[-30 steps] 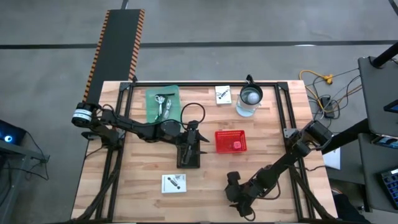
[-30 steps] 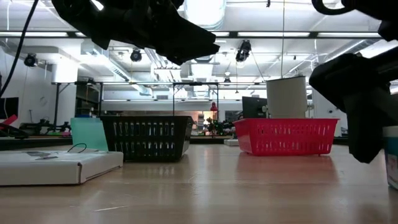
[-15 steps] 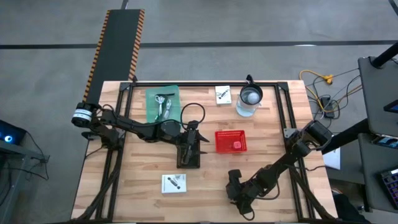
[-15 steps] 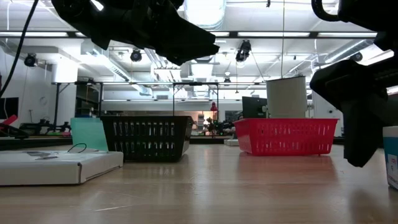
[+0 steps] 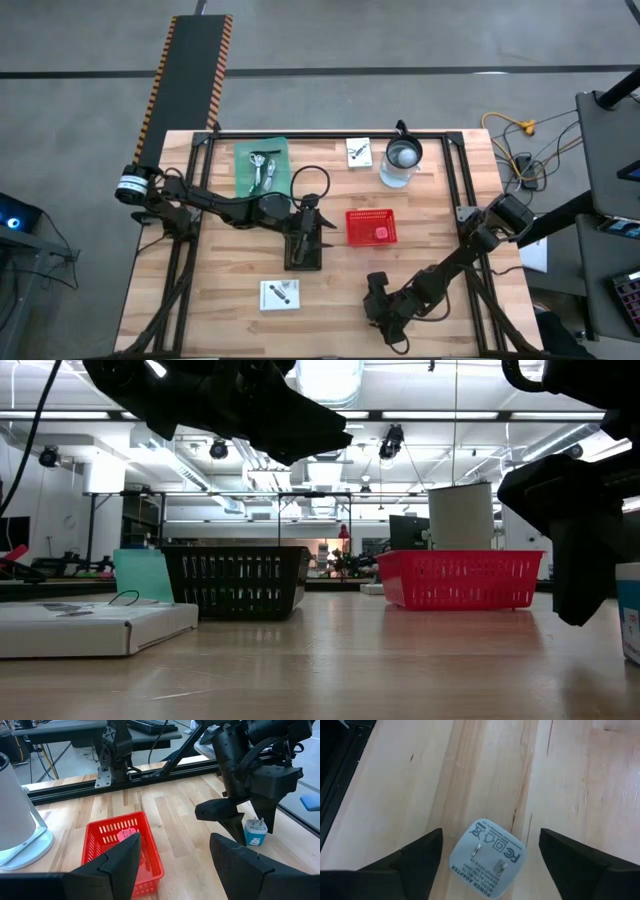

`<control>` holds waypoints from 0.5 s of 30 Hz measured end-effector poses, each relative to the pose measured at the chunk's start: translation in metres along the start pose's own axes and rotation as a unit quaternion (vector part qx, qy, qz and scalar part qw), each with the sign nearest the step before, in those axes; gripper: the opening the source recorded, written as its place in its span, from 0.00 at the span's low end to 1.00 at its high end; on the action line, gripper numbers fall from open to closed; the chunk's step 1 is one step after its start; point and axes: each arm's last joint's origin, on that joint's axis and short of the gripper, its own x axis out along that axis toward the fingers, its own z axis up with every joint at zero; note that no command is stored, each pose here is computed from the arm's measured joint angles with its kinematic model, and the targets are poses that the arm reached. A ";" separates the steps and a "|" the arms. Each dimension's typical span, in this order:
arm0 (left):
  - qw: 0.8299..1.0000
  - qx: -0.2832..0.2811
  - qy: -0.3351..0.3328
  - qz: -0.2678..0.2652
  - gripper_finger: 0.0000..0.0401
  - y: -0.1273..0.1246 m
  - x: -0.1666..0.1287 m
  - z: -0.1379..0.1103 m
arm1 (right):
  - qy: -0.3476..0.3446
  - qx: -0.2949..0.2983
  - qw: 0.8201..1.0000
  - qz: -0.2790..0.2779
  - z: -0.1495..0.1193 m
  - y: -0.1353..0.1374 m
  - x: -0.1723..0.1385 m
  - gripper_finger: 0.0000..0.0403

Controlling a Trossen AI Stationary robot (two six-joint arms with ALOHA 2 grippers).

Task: Pick and place items into bin
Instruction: Put the violet charger adapter into the red bin

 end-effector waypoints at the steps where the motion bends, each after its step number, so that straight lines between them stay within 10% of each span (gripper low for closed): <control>1: 1.000 0.000 0.001 0.000 0.55 0.000 0.000 0.000 | 0.000 0.000 1.000 0.000 0.000 0.000 0.000 0.74; 15: 1.000 -0.002 0.013 -0.002 0.55 0.000 0.000 -0.003 | 0.010 0.000 1.000 -0.003 -0.002 -0.001 0.000 0.39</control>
